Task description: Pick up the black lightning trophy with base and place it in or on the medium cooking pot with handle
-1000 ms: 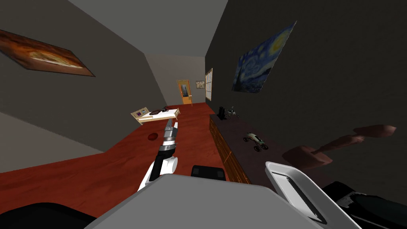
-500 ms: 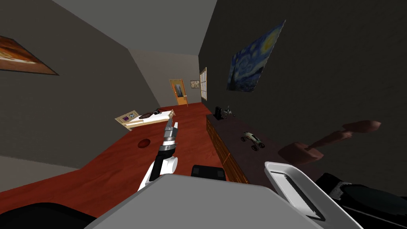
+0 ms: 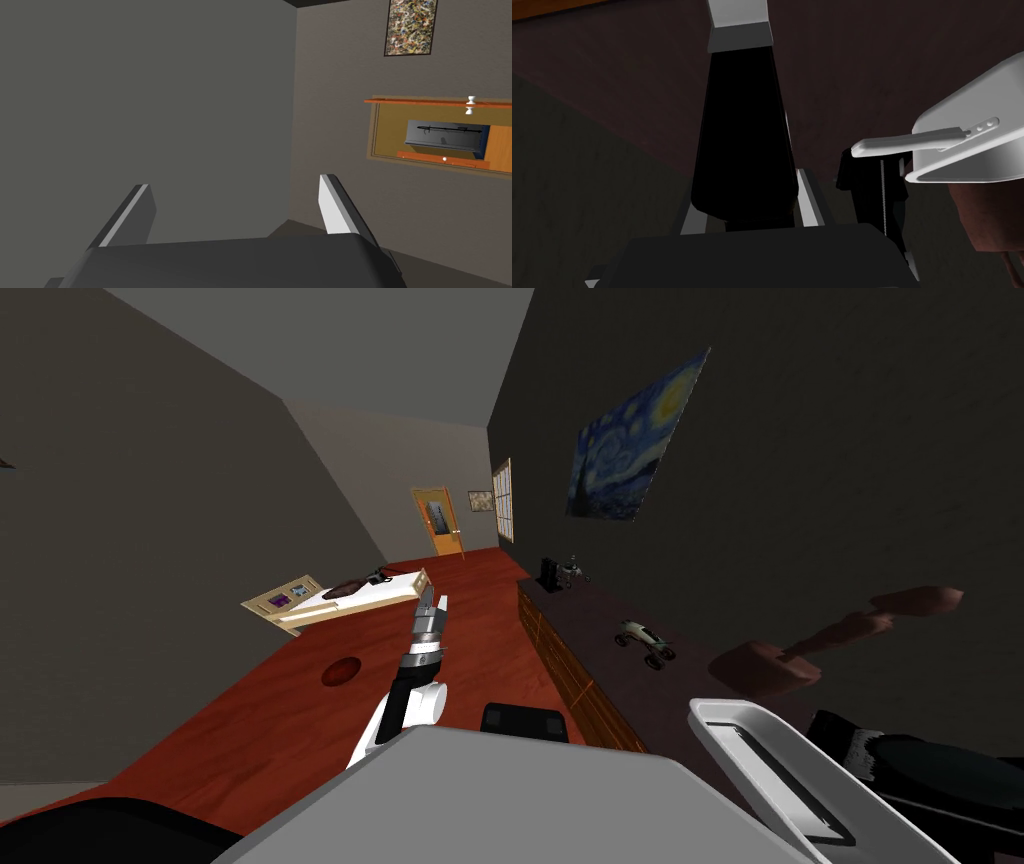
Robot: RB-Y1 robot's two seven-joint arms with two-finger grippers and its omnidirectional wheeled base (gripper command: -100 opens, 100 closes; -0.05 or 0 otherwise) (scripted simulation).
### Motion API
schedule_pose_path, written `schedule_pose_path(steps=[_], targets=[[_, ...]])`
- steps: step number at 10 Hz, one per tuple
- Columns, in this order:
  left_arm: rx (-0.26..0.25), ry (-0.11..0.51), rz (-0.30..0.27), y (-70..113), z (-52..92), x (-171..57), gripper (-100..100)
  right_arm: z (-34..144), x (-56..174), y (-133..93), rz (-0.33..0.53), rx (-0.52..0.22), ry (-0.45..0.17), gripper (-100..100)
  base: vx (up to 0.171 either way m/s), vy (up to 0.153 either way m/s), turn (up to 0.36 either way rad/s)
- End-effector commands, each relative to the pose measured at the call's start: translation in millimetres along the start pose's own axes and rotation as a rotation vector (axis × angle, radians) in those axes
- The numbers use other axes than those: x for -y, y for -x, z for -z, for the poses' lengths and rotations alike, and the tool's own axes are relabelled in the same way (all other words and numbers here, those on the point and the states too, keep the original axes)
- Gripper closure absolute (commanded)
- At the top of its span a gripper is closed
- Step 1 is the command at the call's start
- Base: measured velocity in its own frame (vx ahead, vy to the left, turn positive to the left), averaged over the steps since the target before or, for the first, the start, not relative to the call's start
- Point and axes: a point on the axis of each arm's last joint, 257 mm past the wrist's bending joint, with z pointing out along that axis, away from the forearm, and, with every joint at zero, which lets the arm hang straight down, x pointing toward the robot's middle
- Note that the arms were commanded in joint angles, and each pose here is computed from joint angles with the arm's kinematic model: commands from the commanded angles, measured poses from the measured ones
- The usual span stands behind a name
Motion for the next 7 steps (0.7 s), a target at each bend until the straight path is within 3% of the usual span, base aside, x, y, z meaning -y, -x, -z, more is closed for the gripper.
schedule_pose_path(steps=[1, 4, 5, 7], targets=[[0.000, 0.000, 0.000, 0.0, 0.0, 0.0, 0, 9.0, 10.8, -4.4, -0.017, -0.012, -0.015, 100, 0.183, 0.131, -0.173], [0.000, 0.000, 0.000, 0.0, 0.0, 0.0, 0, 20.1, 22.3, -7.6, -0.035, -0.024, -0.031, 100, 0.154, 0.086, -0.128], [0.000, 0.000, 0.000, 0.0, -0.1, 0.1, 0, 31.5, 33.1, -8.2, -0.053, -0.033, -0.046, 100, 0.157, 0.111, -0.133], [0.000, 0.000, 0.000, 0.1, 0.0, 0.0, 0, 42.6, 42.8, -6.2, -0.069, -0.039, -0.059, 100, 0.217, 0.098, -0.189]])
